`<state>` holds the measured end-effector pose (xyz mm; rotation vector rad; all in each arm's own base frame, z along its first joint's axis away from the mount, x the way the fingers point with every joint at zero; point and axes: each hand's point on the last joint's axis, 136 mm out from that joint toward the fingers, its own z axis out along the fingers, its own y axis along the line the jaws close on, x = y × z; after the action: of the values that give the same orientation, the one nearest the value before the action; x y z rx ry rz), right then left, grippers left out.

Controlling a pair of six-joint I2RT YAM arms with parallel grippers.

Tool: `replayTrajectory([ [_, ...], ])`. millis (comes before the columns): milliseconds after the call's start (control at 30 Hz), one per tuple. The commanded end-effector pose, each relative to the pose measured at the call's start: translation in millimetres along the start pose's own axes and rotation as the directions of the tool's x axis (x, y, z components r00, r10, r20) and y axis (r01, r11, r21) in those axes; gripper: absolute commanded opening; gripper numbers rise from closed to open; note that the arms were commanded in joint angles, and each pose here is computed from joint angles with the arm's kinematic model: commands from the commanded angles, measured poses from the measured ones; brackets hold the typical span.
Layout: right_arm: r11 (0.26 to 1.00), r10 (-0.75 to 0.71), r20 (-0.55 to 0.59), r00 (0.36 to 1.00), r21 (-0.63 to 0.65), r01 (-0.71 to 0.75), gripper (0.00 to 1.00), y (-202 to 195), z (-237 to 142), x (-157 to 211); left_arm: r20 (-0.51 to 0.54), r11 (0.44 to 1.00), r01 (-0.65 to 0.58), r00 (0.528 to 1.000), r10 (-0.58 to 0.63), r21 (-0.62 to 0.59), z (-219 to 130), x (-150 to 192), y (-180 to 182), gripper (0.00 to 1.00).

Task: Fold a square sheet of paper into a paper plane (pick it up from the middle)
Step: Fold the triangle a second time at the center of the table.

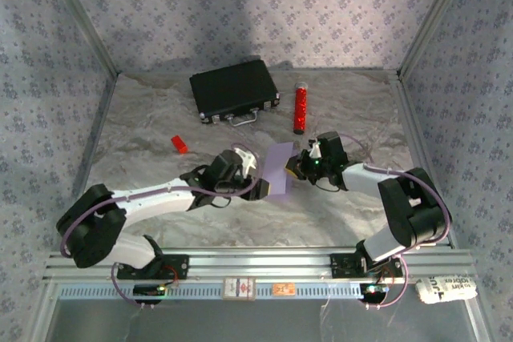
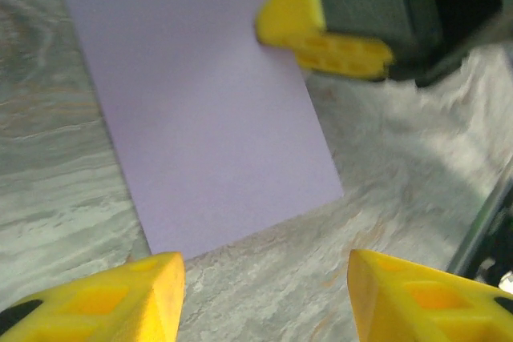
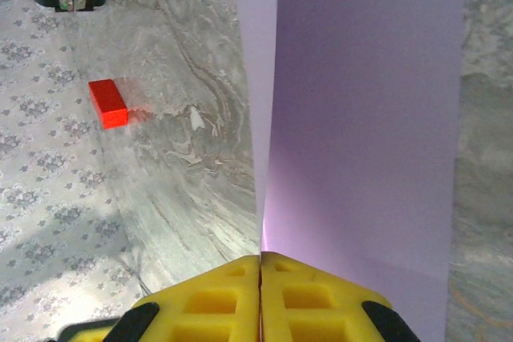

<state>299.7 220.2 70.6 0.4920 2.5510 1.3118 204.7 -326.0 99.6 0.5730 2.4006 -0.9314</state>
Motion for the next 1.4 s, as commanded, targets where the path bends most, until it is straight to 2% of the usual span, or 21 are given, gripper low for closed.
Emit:
replayTrajectory([
  [0, 1.000, -0.020, -0.052, 0.998, 0.004, 0.020, 0.07, 1, 1, 4, 0.012, 0.969, -0.235, 0.972, 0.236, -0.071, 9, -5, -6, 0.56],
  [100, 0.999, -0.032, -0.056, 0.998, 0.002, 0.032, 0.06, 4, -1, 3, 0.000, 0.917, -0.390, 0.920, 0.391, -0.080, 17, 2, -19, 0.56],
  [233, 1.000, -0.031, -0.053, 0.998, 0.005, 0.031, 0.06, 5, -2, 2, -0.028, 0.810, -0.573, 0.818, 0.575, -0.127, 25, 12, -30, 0.62],
  [400, 1.000, -0.030, -0.052, 0.998, 0.005, 0.030, 0.06, 5, -2, 2, -0.085, 0.654, -0.714, 0.689, 0.720, -0.252, 31, 13, -26, 0.66],
  [500, 1.000, -0.030, -0.052, 0.998, 0.005, 0.031, 0.06, 6, -3, 2, -0.103, 0.599, -0.742, 0.650, 0.753, -0.301, 34, 9, -23, 0.67],
  [633, 0.999, -0.033, -0.051, 0.998, 0.006, 0.033, 0.06, 6, -3, 2, -0.101, 0.565, -0.751, 0.627, 0.773, -0.342, 39, 2, -23, 0.68],
  [1067, 0.999, -0.033, -0.041, 0.999, 0.008, 0.034, 0.06, 8, -7, 1, -0.111, 0.542, -0.757, 0.614, 0.782, -0.365, 56, -1, -27, 0.68],
  [1367, 0.999, -0.030, -0.035, 0.999, 0.008, 0.031, 0.07, 7, -8, 0, -0.095, 0.554, -0.749, 0.621, 0.778, -0.362, 57, -3, -30, 0.54],
])
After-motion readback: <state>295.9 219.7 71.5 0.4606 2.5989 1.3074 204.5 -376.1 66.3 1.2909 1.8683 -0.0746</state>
